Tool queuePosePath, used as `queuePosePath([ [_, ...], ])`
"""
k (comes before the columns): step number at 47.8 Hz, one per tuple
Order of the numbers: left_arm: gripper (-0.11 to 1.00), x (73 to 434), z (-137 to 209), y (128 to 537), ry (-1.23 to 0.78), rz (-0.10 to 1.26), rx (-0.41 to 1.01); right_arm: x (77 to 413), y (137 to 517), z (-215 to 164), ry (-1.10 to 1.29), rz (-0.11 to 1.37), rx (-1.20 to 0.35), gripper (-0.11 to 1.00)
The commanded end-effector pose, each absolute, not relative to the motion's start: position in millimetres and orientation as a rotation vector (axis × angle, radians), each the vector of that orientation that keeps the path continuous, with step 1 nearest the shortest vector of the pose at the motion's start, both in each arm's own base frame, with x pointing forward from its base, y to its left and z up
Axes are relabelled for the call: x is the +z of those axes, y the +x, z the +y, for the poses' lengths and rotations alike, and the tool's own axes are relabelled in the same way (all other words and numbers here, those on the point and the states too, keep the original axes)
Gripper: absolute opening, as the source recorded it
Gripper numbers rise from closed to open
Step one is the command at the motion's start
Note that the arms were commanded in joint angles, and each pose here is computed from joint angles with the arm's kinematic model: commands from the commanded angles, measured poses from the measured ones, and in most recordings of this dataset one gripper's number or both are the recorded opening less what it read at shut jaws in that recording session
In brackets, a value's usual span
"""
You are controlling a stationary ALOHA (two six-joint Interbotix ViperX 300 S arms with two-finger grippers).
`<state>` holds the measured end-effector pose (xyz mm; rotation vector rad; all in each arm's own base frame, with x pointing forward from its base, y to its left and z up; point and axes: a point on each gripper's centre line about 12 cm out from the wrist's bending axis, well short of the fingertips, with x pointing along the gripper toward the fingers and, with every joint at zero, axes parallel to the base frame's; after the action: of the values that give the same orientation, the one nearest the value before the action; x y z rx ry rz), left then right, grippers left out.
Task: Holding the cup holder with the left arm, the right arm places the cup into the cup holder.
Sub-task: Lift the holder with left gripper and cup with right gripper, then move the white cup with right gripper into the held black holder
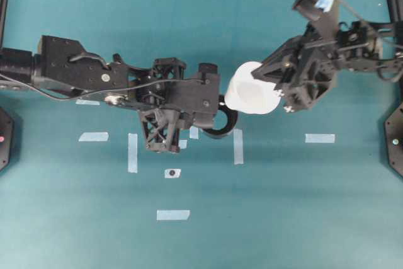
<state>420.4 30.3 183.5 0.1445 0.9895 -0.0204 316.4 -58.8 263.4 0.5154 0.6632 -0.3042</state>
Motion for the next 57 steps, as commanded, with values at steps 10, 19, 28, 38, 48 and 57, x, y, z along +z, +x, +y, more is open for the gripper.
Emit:
queuePosePath([
  [10, 0.22, 199, 31, 426, 0.152, 0.955, -0.017, 267, 341, -55, 0.518, 0.654, -0.282, 0.03],
  [19, 0.22, 200, 33, 426, 0.148, 0.956, -0.013, 257, 353, -55, 0.515, 0.689, -0.284, 0.03],
  [28, 0.22, 201, 34, 427, 0.149, 0.955, -0.011, 247, 362, -52, 0.509, 0.722, -0.278, 0.03],
  [38, 0.22, 199, 34, 427, 0.149, 0.958, -0.013, 235, 366, -49, 0.501, 0.789, -0.279, 0.03],
  [48, 0.22, 198, 34, 427, 0.149, 0.963, -0.014, 227, 372, -51, 0.473, 0.843, -0.287, 0.03],
  [57, 0.22, 197, 34, 427, 0.147, 0.966, -0.013, 223, 379, -54, 0.446, 0.864, -0.292, 0.03],
])
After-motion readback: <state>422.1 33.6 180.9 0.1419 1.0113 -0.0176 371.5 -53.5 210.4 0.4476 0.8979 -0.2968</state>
